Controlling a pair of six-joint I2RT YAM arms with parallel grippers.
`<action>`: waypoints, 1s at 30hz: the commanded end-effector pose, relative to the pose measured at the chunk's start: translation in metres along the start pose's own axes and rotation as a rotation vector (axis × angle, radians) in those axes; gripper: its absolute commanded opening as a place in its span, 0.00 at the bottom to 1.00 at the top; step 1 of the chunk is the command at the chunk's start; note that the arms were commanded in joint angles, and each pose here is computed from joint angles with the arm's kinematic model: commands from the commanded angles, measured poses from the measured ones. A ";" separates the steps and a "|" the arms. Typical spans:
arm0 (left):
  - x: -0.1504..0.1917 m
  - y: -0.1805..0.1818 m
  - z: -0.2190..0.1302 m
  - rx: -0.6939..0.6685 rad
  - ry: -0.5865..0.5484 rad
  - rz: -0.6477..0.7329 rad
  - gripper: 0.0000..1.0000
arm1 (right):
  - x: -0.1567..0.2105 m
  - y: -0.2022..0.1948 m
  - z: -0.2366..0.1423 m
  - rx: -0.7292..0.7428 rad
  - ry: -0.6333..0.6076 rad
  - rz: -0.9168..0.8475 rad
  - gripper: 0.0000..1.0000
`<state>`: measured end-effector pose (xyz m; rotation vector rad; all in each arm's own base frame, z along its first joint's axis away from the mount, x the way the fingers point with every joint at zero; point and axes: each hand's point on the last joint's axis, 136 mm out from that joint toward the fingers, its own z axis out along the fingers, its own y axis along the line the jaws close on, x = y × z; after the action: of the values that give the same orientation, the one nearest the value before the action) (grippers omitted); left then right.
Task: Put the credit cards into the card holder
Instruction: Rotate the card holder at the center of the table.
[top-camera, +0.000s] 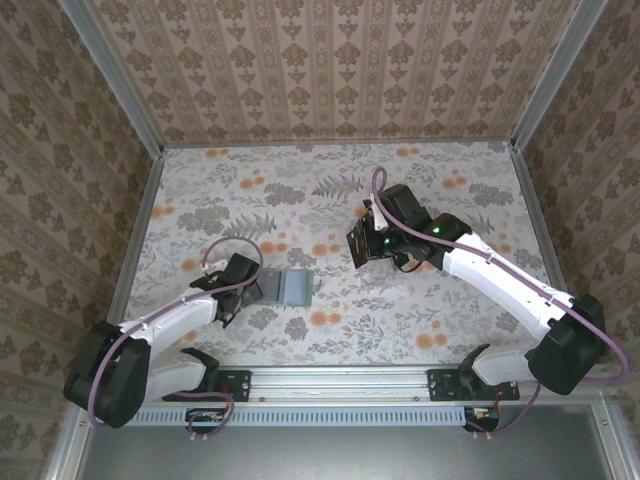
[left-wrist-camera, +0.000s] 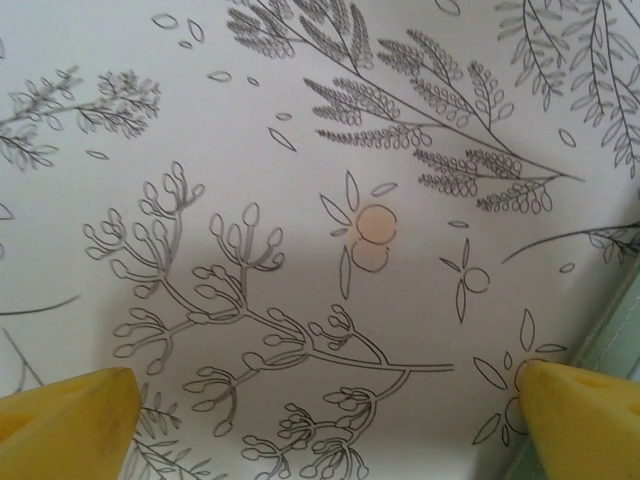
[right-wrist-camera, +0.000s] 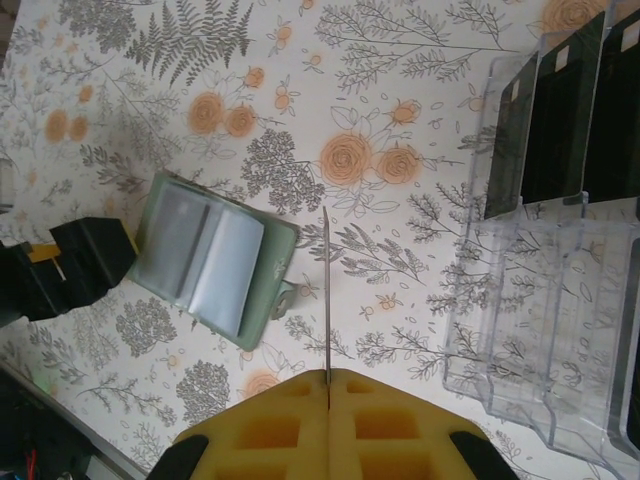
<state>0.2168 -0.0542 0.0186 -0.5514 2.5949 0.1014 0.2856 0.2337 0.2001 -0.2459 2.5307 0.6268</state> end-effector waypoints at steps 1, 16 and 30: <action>0.016 -0.004 0.002 0.008 0.036 -0.008 1.00 | 0.002 0.009 0.003 -0.044 -0.003 0.009 0.00; 0.003 -0.027 -0.033 0.107 -0.067 0.028 1.00 | 0.012 0.027 0.036 -0.151 -0.015 0.052 0.00; 0.015 -0.062 -0.031 0.317 -0.059 0.113 1.00 | 0.042 0.043 0.105 -0.255 -0.062 0.134 0.00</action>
<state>0.2181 -0.1155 0.0444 -0.3438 2.5062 -0.2253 0.2721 0.3045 0.1001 -0.1774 2.5230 0.9146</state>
